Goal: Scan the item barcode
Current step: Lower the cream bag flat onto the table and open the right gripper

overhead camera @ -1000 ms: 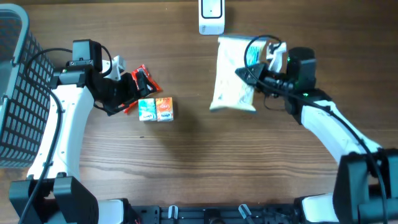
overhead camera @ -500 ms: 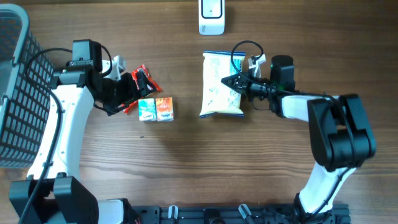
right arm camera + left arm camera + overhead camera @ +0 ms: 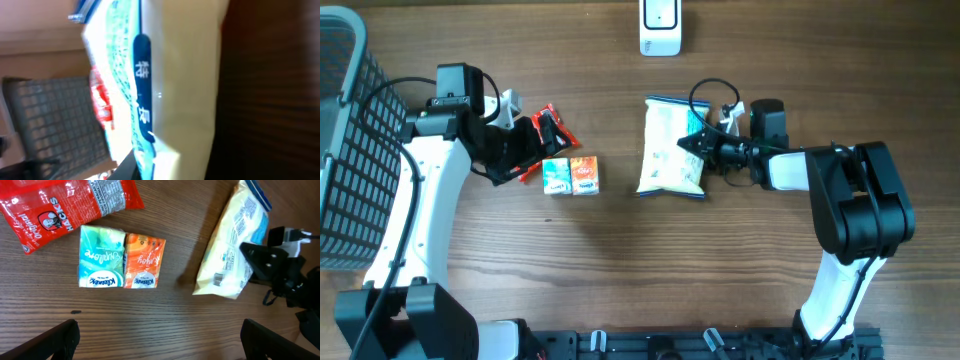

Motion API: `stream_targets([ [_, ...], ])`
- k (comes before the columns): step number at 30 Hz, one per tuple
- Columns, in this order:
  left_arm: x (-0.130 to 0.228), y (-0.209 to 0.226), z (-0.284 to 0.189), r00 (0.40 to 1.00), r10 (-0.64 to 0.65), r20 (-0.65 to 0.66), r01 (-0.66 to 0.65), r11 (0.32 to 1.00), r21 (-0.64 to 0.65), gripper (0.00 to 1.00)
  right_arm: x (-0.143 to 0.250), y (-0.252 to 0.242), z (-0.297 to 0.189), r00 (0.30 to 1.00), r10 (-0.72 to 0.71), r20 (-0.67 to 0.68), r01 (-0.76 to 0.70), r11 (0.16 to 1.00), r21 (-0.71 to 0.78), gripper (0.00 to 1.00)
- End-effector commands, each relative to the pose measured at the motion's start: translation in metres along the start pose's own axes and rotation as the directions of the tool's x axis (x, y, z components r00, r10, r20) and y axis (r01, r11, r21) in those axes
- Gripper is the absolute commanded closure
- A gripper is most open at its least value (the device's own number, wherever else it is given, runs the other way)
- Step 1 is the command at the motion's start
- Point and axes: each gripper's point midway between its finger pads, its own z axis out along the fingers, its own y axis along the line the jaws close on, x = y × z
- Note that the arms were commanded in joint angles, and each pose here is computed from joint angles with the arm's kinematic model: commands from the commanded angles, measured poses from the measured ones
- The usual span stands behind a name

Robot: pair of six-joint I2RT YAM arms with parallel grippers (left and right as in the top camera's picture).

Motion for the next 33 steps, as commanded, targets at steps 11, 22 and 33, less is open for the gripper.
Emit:
stream_targets([
  [11,-0.005,-0.001,-0.006,1.000,0.002,0.024,-0.002,1.000,-0.003,0.00,-0.016,0.000,-0.015,0.981,-0.172,0.086,0.161,0.980,0.121,0.51],
  [22,-0.005,-0.001,-0.006,1.000,0.002,0.024,-0.002,1.000,-0.003,0.00,-0.036,0.035,-0.132,0.848,-0.437,0.300,0.207,0.794,0.571,0.56],
  [33,-0.005,-0.001,-0.006,1.000,0.002,0.024,-0.002,1.000,-0.003,0.00,0.028,0.080,-0.069,0.881,-0.446,0.159,0.350,0.839,0.416,0.96],
])
